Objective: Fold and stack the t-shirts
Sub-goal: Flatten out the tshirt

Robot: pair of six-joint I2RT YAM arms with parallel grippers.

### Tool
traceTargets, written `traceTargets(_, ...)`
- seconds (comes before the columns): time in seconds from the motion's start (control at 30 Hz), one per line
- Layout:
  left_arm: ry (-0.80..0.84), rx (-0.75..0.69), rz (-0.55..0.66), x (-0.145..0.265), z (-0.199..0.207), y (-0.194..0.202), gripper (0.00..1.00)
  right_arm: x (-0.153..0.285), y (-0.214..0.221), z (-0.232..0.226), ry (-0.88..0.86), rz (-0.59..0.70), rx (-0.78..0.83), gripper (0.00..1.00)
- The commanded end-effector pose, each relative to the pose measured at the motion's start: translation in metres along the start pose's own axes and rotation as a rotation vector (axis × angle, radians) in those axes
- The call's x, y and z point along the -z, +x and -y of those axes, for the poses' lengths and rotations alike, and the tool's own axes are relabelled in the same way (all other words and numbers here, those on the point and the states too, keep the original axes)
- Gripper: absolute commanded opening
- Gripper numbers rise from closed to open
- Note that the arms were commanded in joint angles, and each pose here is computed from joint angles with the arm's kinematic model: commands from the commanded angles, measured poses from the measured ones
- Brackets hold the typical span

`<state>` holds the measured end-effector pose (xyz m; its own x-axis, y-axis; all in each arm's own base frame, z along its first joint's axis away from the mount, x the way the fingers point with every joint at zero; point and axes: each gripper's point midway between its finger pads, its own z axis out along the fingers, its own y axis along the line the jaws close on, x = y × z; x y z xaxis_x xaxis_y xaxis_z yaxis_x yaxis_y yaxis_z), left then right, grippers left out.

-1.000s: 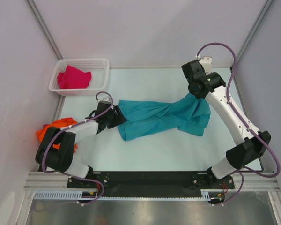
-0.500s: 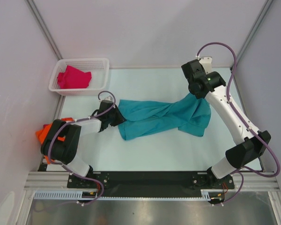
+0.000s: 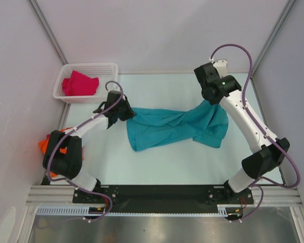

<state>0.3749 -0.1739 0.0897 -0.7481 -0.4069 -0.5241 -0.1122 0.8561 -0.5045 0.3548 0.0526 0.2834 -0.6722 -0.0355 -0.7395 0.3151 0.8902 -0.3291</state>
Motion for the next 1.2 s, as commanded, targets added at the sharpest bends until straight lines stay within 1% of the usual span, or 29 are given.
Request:
traceTargets(0.0,0.068,-0.069,0.178,0.058,0.050,-0.075,0.00,0.005,-0.024,0.008,0.016,0.063,-0.041,0.00)
traceTargets(0.1,0.093,-0.080,0.223,0.075,0.063,-0.094,0.00,0.005,-0.034,0.010,0.004,0.080,-0.059,0.00)
traceTargets(0.17,0.082,-0.089,0.248,0.081,0.064,-0.109,0.00,-0.001,-0.041,0.012,0.010,0.085,-0.063,0.00)
traceTargets(0.2,0.086,-0.091,0.260,0.086,0.071,-0.123,0.00,-0.001,-0.050,0.015,0.010,0.100,-0.075,0.00)
traceTargets(0.27,0.076,-0.088,0.280,0.094,0.070,-0.147,0.00,-0.012,-0.063,0.016,0.022,0.111,-0.072,0.00)
traceTargets(0.3,0.095,-0.091,0.293,0.102,0.080,-0.165,0.00,-0.022,-0.070,0.024,0.048,0.106,-0.087,0.00)
traceTargets(0.33,0.095,-0.094,0.303,0.105,0.082,-0.175,0.00,-0.016,-0.093,0.035,0.053,0.152,-0.137,0.00)
traceTargets(0.37,0.089,-0.084,0.319,0.109,0.080,-0.189,0.00,-0.030,-0.096,0.031,0.067,0.132,-0.126,0.00)
traceTargets(0.4,0.090,-0.084,0.334,0.115,0.087,-0.206,0.00,-0.035,-0.106,0.041,0.083,0.137,-0.155,0.00)
traceTargets(0.43,0.088,-0.080,0.341,0.118,0.088,-0.215,0.00,-0.027,-0.126,0.052,0.088,0.184,-0.211,0.00)
traceTargets(0.47,0.082,-0.066,0.357,0.123,0.083,-0.228,0.00,-0.037,-0.129,0.048,0.100,0.168,-0.204,0.00)
traceTargets(0.53,0.095,-0.057,0.387,0.136,0.090,-0.251,0.00,-0.039,-0.143,0.056,0.127,0.194,-0.218,0.00)
traceTargets(0.57,0.074,-0.041,0.392,0.143,0.082,-0.260,0.00,-0.028,-0.160,0.066,0.129,0.247,-0.258,0.00)
traceTargets(0.6,0.096,-0.042,0.441,0.160,0.091,-0.281,0.00,-0.030,-0.165,0.067,0.131,0.258,-0.264,0.00)
traceTargets(0.63,0.111,-0.036,0.453,0.168,0.093,-0.288,0.00,-0.028,-0.170,0.076,0.137,0.279,-0.297,0.00)
traceTargets(0.67,0.099,-0.023,0.464,0.177,0.088,-0.296,0.00,-0.025,-0.173,0.081,0.142,0.291,-0.319,0.00)
traceTargets(0.7,0.121,-0.027,0.508,0.195,0.096,-0.309,0.00,-0.017,-0.175,0.088,0.145,0.307,-0.339,0.00)
traceTargets(0.77,0.133,-0.025,0.526,0.208,0.096,-0.316,0.00,-0.013,-0.175,0.086,0.119,0.313,-0.357,0.00)
traceTargets(0.83,0.141,-0.023,0.542,0.220,0.097,-0.316,0.00,0.002,-0.174,0.088,0.109,0.332,-0.360,0.00)
traceTargets(0.87,0.149,-0.027,0.541,0.221,0.098,-0.314,0.00,0.006,-0.168,0.078,0.094,0.323,-0.334,0.00)
traceTargets(0.9,0.145,-0.023,0.516,0.217,0.093,-0.303,0.00,0.002,-0.155,0.068,0.092,0.288,-0.298,0.00)
traceTargets(0.93,0.157,-0.019,0.505,0.215,0.093,-0.296,0.00,0.010,-0.145,0.068,0.081,0.276,-0.293,0.00)
traceTargets(0.97,0.183,-0.024,0.507,0.213,0.094,-0.293,0.00,0.014,-0.135,0.056,0.056,0.259,-0.272,0.00)
traceTargets(1.0,0.173,-0.008,0.460,0.202,0.083,-0.271,0.00,0.001,-0.107,0.040,0.045,0.186,-0.210,0.00)
traceTargets(1.03,0.183,0.001,0.445,0.197,0.079,-0.262,0.00,0.012,-0.096,0.041,0.017,0.184,-0.213,0.00)
traceTargets(1.07,0.208,-0.006,0.462,0.197,0.080,-0.258,0.00,0.015,-0.084,0.036,-0.006,0.170,-0.224,0.00)
traceTargets(1.1,0.210,0.004,0.407,0.187,0.068,-0.231,0.00,0.015,-0.066,0.022,-0.047,0.141,-0.196,0.00)
traceTargets(1.13,0.215,0.007,0.389,0.184,0.064,-0.218,0.00,0.004,-0.034,0.013,-0.047,0.080,-0.152,0.00)
traceTargets(1.17,0.223,0.005,0.378,0.181,0.061,-0.208,0.00,0.013,-0.020,0.018,-0.069,0.073,-0.175,0.00)
